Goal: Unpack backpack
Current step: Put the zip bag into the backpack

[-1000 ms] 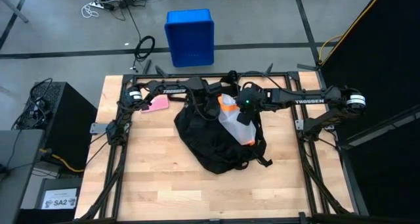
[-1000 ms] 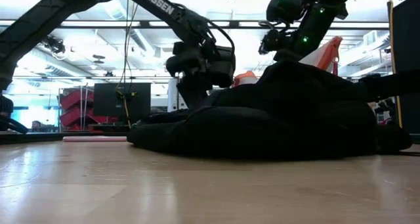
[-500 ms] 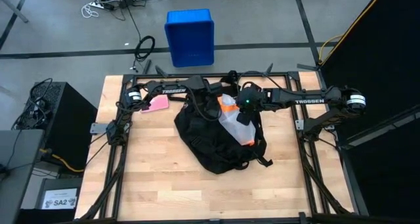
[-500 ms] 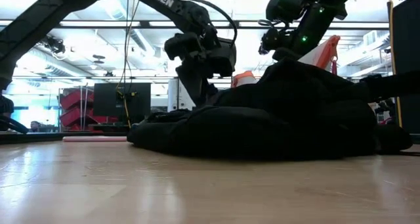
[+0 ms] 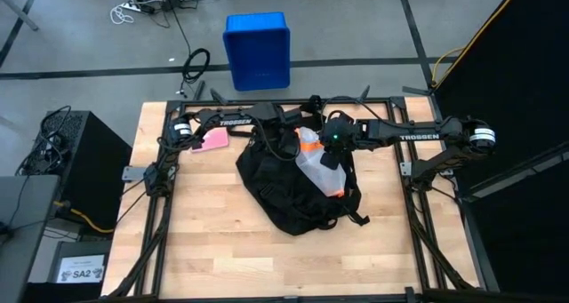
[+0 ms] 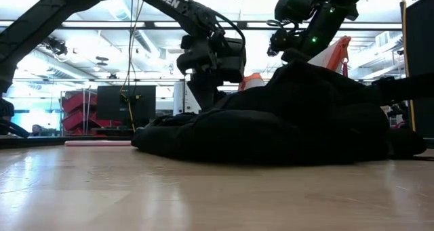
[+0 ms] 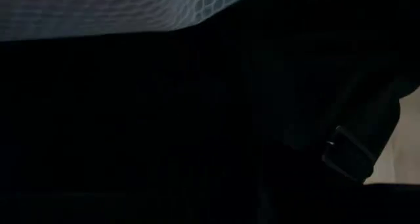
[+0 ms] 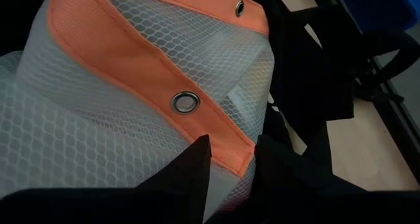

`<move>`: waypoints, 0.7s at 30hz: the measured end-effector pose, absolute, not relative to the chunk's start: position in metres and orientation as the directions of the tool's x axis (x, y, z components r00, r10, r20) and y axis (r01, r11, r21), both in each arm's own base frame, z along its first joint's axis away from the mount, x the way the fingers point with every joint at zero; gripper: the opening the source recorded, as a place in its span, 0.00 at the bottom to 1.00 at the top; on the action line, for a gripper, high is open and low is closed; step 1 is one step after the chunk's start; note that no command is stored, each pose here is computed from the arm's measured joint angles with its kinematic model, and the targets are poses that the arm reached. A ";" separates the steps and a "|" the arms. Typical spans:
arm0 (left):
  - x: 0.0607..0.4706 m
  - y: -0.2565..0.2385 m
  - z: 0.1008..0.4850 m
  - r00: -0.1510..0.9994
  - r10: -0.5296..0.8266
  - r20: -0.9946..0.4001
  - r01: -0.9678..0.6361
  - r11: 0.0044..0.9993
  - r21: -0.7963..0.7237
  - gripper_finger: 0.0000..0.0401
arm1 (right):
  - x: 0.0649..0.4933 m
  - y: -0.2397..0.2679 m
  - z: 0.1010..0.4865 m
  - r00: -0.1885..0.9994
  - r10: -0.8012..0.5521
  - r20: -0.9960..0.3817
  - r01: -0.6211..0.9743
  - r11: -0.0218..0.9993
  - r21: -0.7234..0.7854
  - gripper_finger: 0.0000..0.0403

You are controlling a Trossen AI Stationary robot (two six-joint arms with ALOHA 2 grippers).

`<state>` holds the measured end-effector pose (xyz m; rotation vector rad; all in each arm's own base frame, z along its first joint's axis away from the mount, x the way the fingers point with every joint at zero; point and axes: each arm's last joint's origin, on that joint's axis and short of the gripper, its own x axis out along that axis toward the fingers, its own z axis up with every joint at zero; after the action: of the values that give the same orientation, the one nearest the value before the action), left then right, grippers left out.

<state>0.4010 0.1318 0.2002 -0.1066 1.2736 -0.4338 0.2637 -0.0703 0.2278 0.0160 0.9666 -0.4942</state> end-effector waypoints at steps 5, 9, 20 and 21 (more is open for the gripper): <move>0.402 0.129 0.201 0.236 -0.415 -0.879 0.270 0.897 -0.351 0.28 | 0.264 -0.070 0.228 0.467 -0.395 -0.791 0.411 0.889 -0.201 0.26; 0.404 0.120 0.201 0.228 -0.450 -0.863 0.290 0.878 -0.381 0.28 | 0.264 -0.070 0.228 0.467 -0.394 -0.791 0.411 0.889 -0.200 0.26; 0.405 0.119 0.200 0.203 -0.356 -0.912 0.251 0.919 -0.303 0.28 | 0.264 -0.070 0.228 0.477 -0.384 -0.791 0.407 0.894 -0.188 0.25; 0.404 0.121 0.200 0.204 -0.353 -0.913 0.245 0.921 -0.301 0.28 | 0.264 -0.070 0.228 0.478 -0.383 -0.791 0.406 0.894 -0.188 0.25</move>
<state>0.4043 0.1207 0.1998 -0.0971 1.3006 -0.4180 0.2644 -0.0699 0.2281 0.0265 0.9584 -0.4823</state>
